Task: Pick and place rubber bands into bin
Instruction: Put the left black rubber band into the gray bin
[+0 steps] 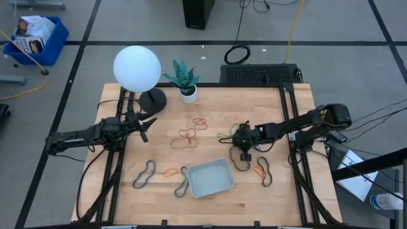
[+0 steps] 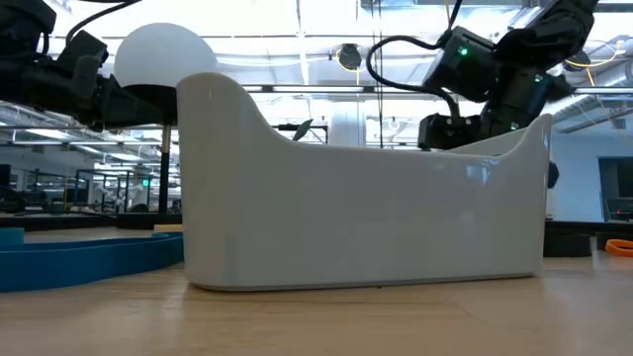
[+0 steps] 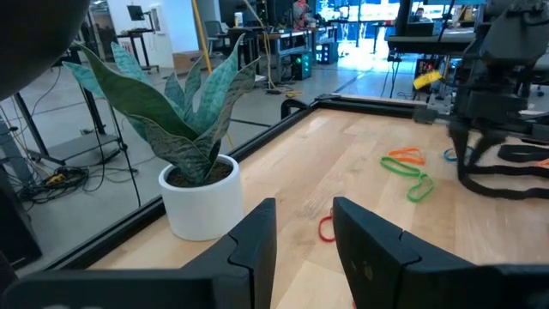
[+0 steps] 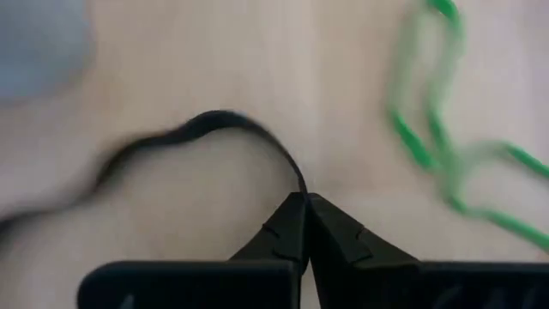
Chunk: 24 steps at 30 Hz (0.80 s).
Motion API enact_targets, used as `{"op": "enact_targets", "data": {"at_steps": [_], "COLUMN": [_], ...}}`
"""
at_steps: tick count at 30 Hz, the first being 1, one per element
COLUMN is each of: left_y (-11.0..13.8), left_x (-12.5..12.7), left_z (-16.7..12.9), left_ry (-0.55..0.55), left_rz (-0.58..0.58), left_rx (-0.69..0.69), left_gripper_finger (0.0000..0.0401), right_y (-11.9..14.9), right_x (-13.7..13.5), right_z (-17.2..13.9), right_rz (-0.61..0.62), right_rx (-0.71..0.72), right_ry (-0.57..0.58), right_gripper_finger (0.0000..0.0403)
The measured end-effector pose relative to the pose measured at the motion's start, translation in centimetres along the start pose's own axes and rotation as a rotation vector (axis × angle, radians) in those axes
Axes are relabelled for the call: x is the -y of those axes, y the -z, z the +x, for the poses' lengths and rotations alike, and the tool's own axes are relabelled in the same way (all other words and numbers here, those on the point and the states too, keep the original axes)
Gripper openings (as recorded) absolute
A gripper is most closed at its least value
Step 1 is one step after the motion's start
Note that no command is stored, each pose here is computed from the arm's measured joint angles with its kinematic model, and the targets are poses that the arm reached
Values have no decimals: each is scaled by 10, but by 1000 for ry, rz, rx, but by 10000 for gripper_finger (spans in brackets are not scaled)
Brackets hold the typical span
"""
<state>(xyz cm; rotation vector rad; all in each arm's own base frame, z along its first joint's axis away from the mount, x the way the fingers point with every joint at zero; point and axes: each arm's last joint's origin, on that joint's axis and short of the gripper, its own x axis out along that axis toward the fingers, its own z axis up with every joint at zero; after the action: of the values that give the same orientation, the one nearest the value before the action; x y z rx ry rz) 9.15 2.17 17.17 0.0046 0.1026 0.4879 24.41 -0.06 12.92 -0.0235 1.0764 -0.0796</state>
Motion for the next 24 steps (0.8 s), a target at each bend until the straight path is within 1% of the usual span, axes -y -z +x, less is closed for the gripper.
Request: {"op": "enact_targets", "data": {"at_steps": [4, 7, 9, 12, 14, 16, 18, 20, 24], "left_y": [0, 0, 0, 0, 0, 0, 0, 0, 0], "left_x": [0, 0, 0, 0, 0, 0, 0, 0, 0], "left_z": [0, 0, 0, 0, 0, 0, 0, 0, 0], "left_ry": [0, 0, 0, 0, 0, 0, 0, 0, 0], "left_rz": [0, 0, 0, 0, 0, 0, -1, 0, -1], "left_rx": [0, 1, 2, 3, 3, 3, 3, 3, 4], "left_gripper_finger": [124, 124, 124, 124, 124, 124, 124, 124, 124], "right_y": [-13, -27, -38, -51, -56, -58, -59, -60, -65], "right_x": [8, 13, 16, 19, 21, 20, 20, 18, 15], "right_z": [-26, -56, -80, -116, -137, -155, -167, -174, -182], "right_rz": [24, 44, 66, 72, 49, 9, -34, -66, -88], "right_rx": [120, 259, 397, 636, 784, 898, 974, 1019, 1107], "right_ry": [119, 209, 261, 296, 316, 345, 374, 393, 407], "right_gripper_finger": [2, 1, 1, 1, 1, 1, 1, 1, 0]}}
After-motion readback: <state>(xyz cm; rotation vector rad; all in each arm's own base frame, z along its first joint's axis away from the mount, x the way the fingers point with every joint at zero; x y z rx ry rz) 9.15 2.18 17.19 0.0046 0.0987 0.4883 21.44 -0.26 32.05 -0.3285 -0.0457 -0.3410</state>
